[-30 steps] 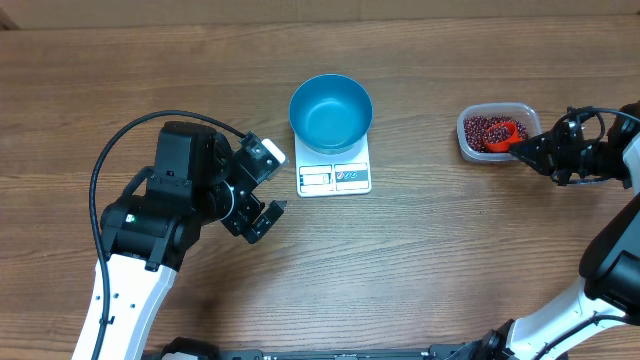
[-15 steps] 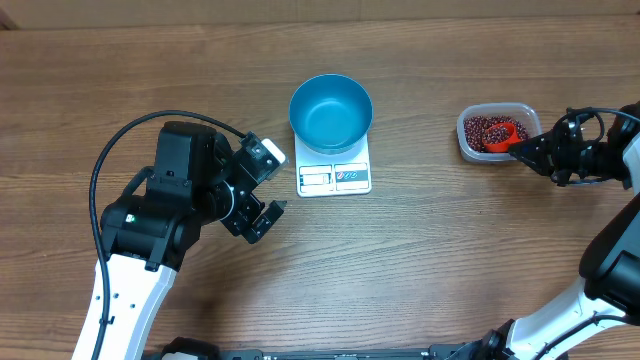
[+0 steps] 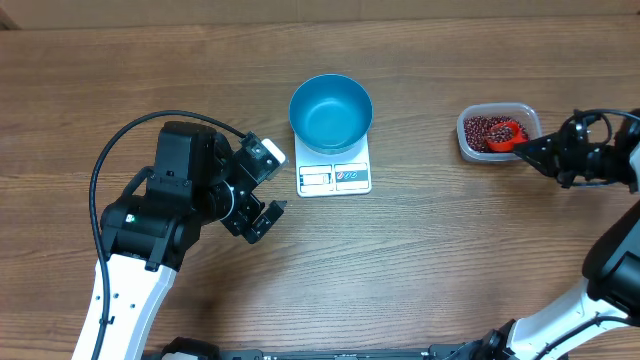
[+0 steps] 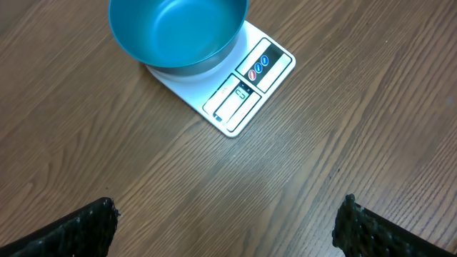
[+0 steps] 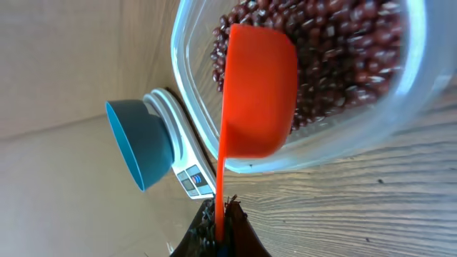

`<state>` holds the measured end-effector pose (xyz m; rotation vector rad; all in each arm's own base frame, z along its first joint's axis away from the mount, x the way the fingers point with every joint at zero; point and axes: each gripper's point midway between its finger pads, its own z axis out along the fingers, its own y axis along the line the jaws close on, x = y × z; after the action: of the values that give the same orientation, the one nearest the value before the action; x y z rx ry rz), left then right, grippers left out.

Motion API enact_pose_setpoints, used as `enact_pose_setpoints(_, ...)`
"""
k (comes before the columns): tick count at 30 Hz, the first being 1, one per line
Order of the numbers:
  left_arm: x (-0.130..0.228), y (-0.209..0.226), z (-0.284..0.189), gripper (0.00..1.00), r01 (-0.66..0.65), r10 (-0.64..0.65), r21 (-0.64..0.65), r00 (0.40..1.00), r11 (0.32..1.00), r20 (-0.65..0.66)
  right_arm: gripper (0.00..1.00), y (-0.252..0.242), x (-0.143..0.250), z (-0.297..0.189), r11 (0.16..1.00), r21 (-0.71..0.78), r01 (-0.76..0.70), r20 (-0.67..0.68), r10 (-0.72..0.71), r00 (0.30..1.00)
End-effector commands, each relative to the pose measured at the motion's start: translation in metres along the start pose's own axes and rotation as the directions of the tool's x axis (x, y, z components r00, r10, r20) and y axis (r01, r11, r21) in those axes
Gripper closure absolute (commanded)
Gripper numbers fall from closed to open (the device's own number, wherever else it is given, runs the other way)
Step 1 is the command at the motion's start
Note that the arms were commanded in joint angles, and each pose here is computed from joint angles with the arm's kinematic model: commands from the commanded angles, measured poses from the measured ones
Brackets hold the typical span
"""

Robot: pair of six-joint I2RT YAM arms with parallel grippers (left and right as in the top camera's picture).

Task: Scoop item into bowl and weigh 150g on scale
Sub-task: 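Lift the filled red scoop out of the tub with the right gripper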

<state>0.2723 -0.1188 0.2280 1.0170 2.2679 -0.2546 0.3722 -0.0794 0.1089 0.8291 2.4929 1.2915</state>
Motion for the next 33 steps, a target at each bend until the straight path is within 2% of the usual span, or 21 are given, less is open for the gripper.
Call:
enact_pose_setpoints(1, -0.007, 0.005, -0.005, 0.0, 0.008, -0.007, -0.017, 1.0, 1.0, 0.019, 0.96, -0.001, -0.003, -0.012, 0.998, -0.056, 0.001, 0.025, 0.0, 1.0)
enact_pose_setpoints(5, -0.007, 0.005, -0.005, 0.0, 0.008, -0.007, -0.017, 1.0, 1.0, 0.019, 0.96, 0.009, -0.003, -0.022, 0.989, -0.146, 0.039, 0.043, -0.033, 0.999)
enact_pose_setpoints(13, -0.007, 0.005, -0.005, 0.0, 0.008, -0.007, -0.017, 1.0, 1.0, 0.019, 0.96, 0.009, -0.002, -0.027, 0.986, -0.162, 0.025, 0.045, -0.018, 0.999)
enact_pose_setpoints(33, -0.007, 0.005, -0.005, 0.0, 0.008, -0.007, -0.017, 1.0, 1.0, 0.019, 0.96, 0.047, 0.009, -0.036, 0.921, -0.372, 0.112, 0.064, -0.095, 0.993)
